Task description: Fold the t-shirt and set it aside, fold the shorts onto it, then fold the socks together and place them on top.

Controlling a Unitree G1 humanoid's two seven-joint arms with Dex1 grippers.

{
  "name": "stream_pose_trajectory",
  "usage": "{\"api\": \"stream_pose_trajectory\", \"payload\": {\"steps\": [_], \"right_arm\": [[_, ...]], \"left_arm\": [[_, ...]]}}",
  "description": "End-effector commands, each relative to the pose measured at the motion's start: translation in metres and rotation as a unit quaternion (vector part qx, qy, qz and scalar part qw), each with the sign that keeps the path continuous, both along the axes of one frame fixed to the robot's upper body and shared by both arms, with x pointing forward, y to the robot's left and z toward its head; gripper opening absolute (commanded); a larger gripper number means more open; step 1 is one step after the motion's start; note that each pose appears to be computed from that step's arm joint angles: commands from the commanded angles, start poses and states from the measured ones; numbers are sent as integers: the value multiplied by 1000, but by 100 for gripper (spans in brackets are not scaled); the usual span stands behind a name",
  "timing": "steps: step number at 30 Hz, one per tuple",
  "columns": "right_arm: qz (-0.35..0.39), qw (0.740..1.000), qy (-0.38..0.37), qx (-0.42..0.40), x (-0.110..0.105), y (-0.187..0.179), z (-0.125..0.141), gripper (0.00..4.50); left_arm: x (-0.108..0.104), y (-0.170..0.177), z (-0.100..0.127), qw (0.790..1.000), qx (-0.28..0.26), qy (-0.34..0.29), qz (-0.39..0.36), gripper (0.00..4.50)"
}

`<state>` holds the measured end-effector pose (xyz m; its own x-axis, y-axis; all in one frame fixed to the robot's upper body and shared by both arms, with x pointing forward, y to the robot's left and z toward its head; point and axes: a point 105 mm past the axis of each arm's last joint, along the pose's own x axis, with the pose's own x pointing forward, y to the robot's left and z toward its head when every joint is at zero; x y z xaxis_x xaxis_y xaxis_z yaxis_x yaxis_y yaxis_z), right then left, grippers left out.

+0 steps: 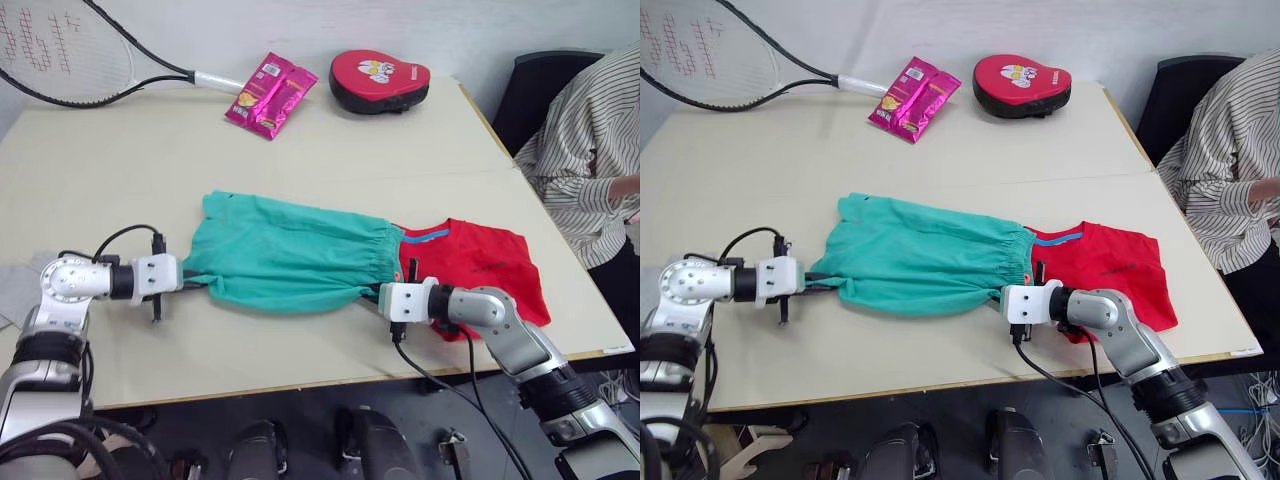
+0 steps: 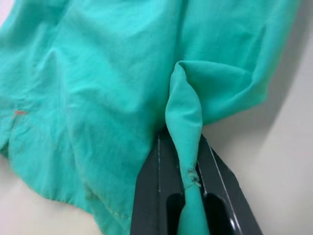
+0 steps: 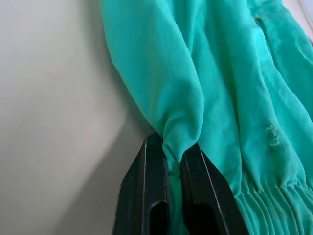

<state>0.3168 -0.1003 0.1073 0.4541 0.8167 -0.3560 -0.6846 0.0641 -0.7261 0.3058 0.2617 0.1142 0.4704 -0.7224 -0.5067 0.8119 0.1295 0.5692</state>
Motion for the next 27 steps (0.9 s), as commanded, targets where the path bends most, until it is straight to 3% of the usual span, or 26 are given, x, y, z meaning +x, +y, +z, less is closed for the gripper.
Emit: {"api": "stream_pose_trajectory", "payload": {"steps": [1,7,10,14,16,18,20,22,25,27], "right_arm": [[19,1000,3,0,-1,-13,2,0],[42,998,46,-1,-16,-25,-9,0],[14,995,92,25,-20,-31,-13,0],[35,995,80,38,-34,-31,-7,119],[60,993,81,56,-45,-33,1,184],[95,984,124,86,-66,-38,11,251],[103,972,167,127,-79,-40,26,251],[103,961,194,168,-85,-38,41,253],[105,940,225,233,-84,-20,64,192],[104,937,225,248,-75,1,66,124]], "left_arm": [[-31,1,15,999,-32,-22,17,2],[-71,-15,6,994,-89,-8,70,2],[-84,-25,1,992,-102,11,73,72],[-98,-26,1,988,-118,37,88,200],[-110,-23,5,979,-154,83,101,262],[-127,-17,15,956,-212,159,128,264],[-141,-11,25,934,-248,216,140,264],[-145,-8,38,925,-264,235,138,246],[-125,-15,63,926,-299,197,117,178],[-104,-28,65,937,-296,158,100,112]]}}
